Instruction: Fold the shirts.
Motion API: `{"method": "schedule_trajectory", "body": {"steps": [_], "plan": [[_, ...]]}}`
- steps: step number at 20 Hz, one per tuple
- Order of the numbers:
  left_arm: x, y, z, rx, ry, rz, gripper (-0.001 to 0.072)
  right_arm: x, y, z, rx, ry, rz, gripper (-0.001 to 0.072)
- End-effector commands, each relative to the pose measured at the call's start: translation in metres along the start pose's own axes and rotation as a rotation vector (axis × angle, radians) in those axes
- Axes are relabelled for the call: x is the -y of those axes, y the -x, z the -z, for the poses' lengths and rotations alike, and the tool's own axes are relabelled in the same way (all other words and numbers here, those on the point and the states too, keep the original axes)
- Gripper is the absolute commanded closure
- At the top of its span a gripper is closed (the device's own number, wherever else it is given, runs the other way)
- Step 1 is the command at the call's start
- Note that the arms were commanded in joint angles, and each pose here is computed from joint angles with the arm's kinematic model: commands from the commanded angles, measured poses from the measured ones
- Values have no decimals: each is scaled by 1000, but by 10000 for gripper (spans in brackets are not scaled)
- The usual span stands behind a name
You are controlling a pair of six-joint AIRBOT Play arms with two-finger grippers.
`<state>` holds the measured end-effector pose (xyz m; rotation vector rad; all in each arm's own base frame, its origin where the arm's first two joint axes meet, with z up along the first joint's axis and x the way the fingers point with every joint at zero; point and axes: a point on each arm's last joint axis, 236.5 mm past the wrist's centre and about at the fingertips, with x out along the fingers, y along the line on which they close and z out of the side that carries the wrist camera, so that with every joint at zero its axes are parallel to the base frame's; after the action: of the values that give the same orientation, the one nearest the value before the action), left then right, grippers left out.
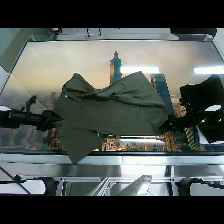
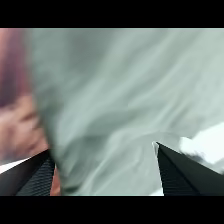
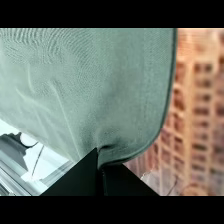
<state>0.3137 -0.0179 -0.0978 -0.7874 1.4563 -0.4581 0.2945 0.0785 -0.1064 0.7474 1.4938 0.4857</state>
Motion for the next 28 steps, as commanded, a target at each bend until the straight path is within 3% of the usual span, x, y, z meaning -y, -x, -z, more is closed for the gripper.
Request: {"method": "schedule_trajectory", "body": {"steps": [1, 2, 3, 6, 7, 8, 12, 15, 18, 21, 22, 24, 26, 28], "plan": [[12, -20, 10, -135, -49, 79, 118, -2, 0, 1, -3, 3, -6, 699], [14, -21, 15, -159, -60, 94, 278, -2, 0, 1, -3, 4, -5, 700], [15, -21, 18, -175, -63, 107, 368, -2, 0, 1, -4, 3, -6, 700], [14, -12, 23, -184, -45, 133, 375, -3, 0, 3, -13, 12, -12, 700], [11, -7, 24, -180, -32, 142, 478, -5, 1, 5, -19, 16, -18, 700], [10, -2, 25, -177, -20, 157, 685, -6, 1, 7, -27, 15, -23, 700], [21, 8, 17, -130, 9, 236, 684, -16, 4, 14, -53, 24, -56, 700], [91, 39, 2, -37, -59, 495, 687, -75, 34, 7, 1, 137, -205, 700], [208, 136, 1, 164, -359, 763, 696, -197, 145, -25, 339, 407, -420, 700], [349, 250, 70, 473, -894, 834, 682, -332, 307, 9, 849, 805, -515, 700], [389, 278, 111, 546, -1068, 838, 681, -366, 351, 36, 1013, 912, -469, 699], [449, 312, 181, 724, -1339, 712, 679, -412, 402, 88, 1275, 1067, -307, 700], [489, 334, 213, 950, -1457, 510, 677, -444, 430, 133, 1486, 1151, -178, 700], [503, 348, 213, 1093, -1465, 329, 677, -453, 445, 154, 1630, 1169, -36, 699]]}}
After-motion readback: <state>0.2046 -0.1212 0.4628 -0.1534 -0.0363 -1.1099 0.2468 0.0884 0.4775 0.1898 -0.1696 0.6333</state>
